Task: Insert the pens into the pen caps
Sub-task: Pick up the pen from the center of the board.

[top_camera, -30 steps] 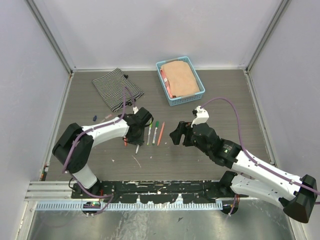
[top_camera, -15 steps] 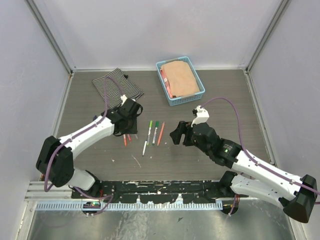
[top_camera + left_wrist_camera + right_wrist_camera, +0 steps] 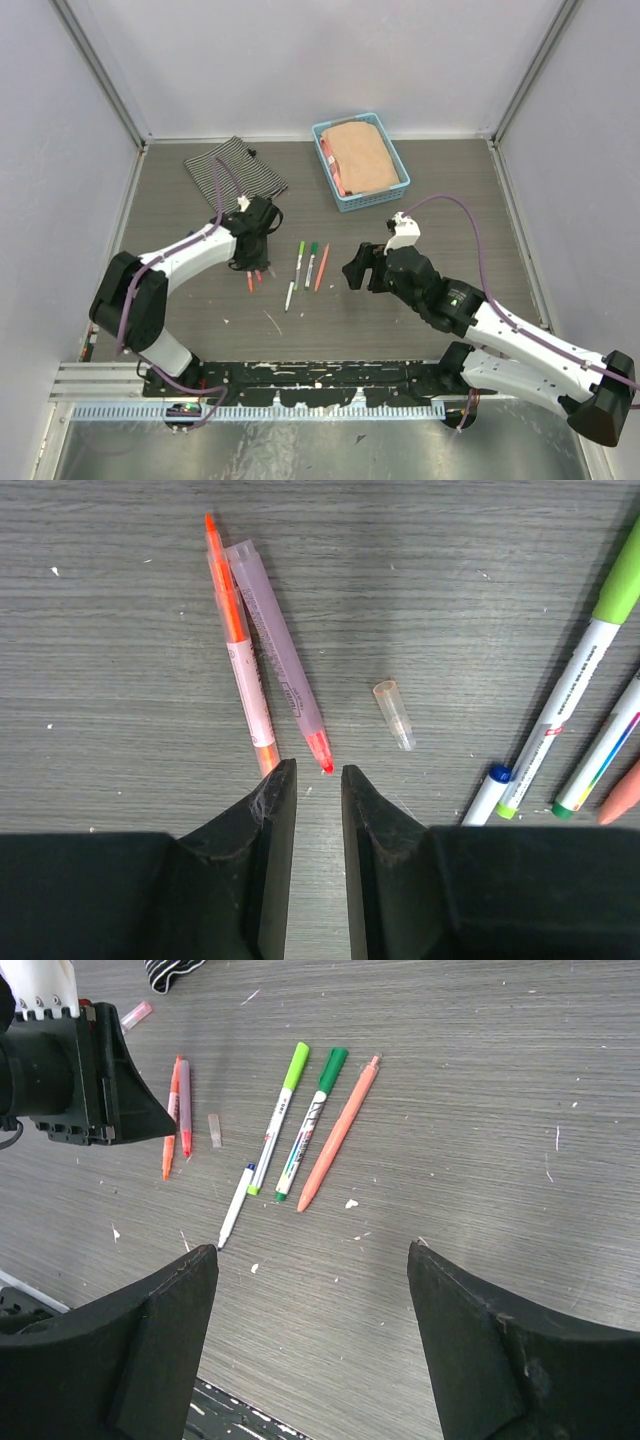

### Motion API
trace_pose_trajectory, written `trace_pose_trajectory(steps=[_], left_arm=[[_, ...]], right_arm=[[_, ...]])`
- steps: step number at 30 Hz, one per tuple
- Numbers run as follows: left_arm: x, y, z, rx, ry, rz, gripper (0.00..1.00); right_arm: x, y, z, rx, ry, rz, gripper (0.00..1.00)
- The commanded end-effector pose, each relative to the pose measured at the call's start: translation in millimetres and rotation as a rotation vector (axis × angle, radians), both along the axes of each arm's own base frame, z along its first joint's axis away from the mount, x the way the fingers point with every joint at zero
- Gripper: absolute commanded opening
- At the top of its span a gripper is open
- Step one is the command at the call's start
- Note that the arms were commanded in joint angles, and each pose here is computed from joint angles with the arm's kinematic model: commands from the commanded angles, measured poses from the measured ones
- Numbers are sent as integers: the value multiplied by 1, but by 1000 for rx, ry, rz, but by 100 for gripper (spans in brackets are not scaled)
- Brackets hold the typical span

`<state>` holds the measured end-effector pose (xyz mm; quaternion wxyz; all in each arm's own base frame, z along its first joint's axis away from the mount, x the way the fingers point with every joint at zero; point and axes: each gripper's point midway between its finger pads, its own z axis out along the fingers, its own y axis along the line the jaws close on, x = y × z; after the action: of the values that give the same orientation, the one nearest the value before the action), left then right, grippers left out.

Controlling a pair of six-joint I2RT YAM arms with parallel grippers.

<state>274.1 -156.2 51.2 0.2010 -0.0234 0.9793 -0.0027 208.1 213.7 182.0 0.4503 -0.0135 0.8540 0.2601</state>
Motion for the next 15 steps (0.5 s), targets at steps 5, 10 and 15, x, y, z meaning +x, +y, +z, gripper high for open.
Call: trace_pose_trajectory(steps=[5, 10, 15], left_arm=[[6, 4, -12, 37, 5, 16, 31], [8, 2, -19, 41, 15, 15, 31], [10, 1, -26, 46, 29, 14, 31]], right_arm=[[7, 0, 30, 41, -67, -23, 82], [7, 0, 30, 38, -67, -23, 82], [7, -1, 31, 32, -69, -23, 81]])
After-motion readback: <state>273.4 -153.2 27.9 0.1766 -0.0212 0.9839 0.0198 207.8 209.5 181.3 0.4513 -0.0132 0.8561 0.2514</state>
